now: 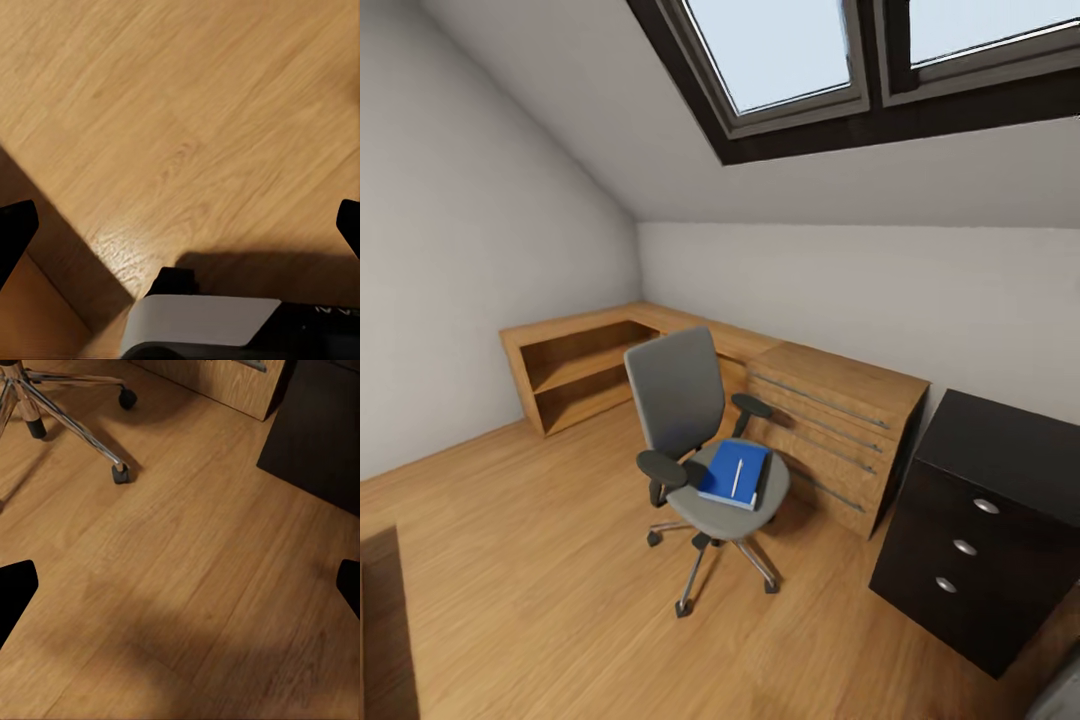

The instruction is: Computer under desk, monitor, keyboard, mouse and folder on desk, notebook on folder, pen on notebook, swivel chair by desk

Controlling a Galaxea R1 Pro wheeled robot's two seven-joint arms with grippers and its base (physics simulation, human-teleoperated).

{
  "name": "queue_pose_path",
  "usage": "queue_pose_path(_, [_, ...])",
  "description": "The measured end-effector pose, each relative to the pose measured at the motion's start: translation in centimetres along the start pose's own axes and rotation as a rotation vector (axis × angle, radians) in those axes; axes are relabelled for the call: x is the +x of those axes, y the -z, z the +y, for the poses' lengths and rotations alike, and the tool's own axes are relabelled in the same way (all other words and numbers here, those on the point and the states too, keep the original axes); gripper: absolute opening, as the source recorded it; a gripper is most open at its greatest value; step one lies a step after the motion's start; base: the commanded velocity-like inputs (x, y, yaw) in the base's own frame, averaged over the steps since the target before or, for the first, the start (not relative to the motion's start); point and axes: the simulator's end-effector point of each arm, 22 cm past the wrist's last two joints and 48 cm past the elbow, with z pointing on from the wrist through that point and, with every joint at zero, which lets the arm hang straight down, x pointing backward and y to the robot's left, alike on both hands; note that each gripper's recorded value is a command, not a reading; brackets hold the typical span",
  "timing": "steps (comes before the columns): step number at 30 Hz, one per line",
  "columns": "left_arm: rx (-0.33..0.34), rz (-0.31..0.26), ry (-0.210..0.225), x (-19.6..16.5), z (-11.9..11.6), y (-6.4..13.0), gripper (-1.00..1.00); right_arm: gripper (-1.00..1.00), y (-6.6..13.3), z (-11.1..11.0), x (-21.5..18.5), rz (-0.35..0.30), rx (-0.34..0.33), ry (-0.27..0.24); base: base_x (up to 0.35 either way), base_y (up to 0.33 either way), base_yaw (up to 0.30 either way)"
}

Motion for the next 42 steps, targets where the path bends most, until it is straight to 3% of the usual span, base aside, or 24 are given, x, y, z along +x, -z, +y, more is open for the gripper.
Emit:
queue_pose_path(9, [0.002, 0.025, -0.012, -0.2, 0.2, 0.8, 1.0, 1.0, 0.8, -0.1, -1.2, 0.001, -0.001, 0.0, 0.0, 0.0, -0.014])
queue_pose_path(17, [0.001, -0.041, 0.015, -2.1, 0.2, 1.4, 1.0, 1.0, 1.3, 0.2, -2.0, -0.013, -0.006, -0.005, 0.0, 0.0, -0.178])
queue_pose_path(22, [-0.001, -0.05, 0.019, -2.4, 0.3, 1.4, 1.0, 1.0, 1.3, 0.3, -2.3, -0.025, -0.01, -0.008, 0.0, 0.0, -0.238])
queue_pose_path(27, [-0.002, -0.108, 0.042, -3.6, 0.5, 1.5, 1.0, 1.0, 1.3, 0.4, -2.5, -0.03, -0.012, -0.009, 0.0, 0.0, -0.24])
queue_pose_path(42, [-0.004, -0.134, 0.051, -4.4, 0.6, 1.6, 1.0, 1.0, 1.2, 0.5, -2.9, -0.041, -0.019, -0.011, 0.0, 0.0, -0.243])
